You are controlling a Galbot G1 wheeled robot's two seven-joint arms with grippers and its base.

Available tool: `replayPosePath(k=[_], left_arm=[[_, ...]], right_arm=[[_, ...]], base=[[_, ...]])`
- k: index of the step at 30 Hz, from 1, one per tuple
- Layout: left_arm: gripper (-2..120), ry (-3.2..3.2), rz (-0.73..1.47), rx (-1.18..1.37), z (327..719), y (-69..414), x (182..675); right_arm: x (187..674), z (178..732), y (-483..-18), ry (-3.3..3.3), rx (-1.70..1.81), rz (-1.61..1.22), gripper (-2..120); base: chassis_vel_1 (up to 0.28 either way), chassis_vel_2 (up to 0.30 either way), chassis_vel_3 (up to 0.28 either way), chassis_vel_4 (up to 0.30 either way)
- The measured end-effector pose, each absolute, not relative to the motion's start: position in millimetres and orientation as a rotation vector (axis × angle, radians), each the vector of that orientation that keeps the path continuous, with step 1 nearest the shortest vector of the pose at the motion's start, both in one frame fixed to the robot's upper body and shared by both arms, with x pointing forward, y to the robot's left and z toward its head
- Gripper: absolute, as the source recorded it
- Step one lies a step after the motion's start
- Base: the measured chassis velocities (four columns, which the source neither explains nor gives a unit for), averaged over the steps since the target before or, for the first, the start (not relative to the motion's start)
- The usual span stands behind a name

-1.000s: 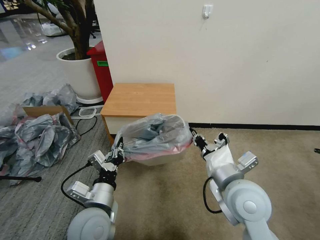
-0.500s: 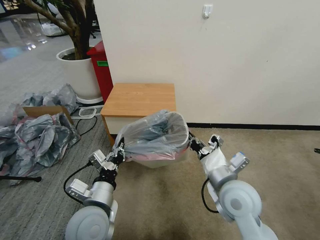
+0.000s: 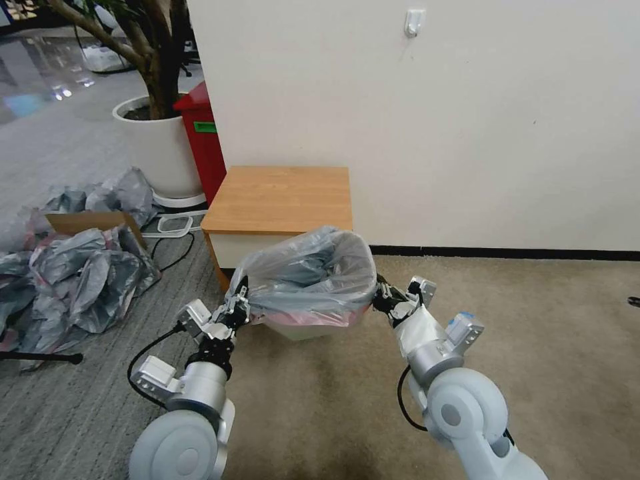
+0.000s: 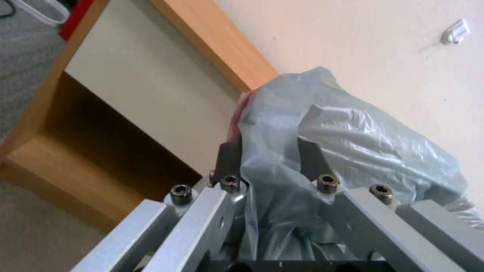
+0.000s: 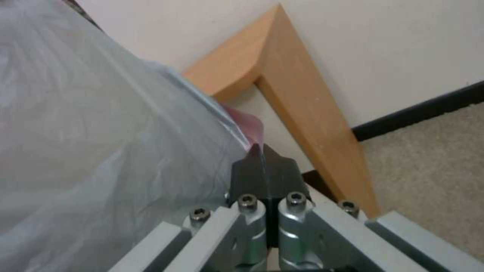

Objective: Pick up the garbage bag from the table and place it over the trash can.

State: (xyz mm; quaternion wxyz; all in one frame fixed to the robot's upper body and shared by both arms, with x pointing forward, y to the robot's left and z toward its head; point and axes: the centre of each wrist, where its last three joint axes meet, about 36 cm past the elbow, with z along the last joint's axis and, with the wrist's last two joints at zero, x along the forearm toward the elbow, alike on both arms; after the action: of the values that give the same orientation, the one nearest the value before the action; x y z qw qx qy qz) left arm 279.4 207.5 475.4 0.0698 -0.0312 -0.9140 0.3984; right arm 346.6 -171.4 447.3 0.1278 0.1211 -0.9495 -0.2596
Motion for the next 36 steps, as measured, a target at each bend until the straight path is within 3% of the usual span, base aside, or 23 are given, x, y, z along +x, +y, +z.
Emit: replayPosePath(k=[13,21,36], left_arm=[[10,-2.724,1.220,-0.108,481,210,276],[10,-2.741,1.194,-0.106,484,212,278],[10,-2.798,1.036,0.013,473,219,291]], right_arm=[[373,417,-185,-2.890,0.340,-0.525,0],[364,425,-188,-2.877,0.370,-0.531,0],[317,470,-214,-2.826,0.491,-0.877,50]], base=[[0.000,0.000,0.000,0.000],[0.000,0.000,0.000,0.000],[0.000,0.000,0.000,0.000]])
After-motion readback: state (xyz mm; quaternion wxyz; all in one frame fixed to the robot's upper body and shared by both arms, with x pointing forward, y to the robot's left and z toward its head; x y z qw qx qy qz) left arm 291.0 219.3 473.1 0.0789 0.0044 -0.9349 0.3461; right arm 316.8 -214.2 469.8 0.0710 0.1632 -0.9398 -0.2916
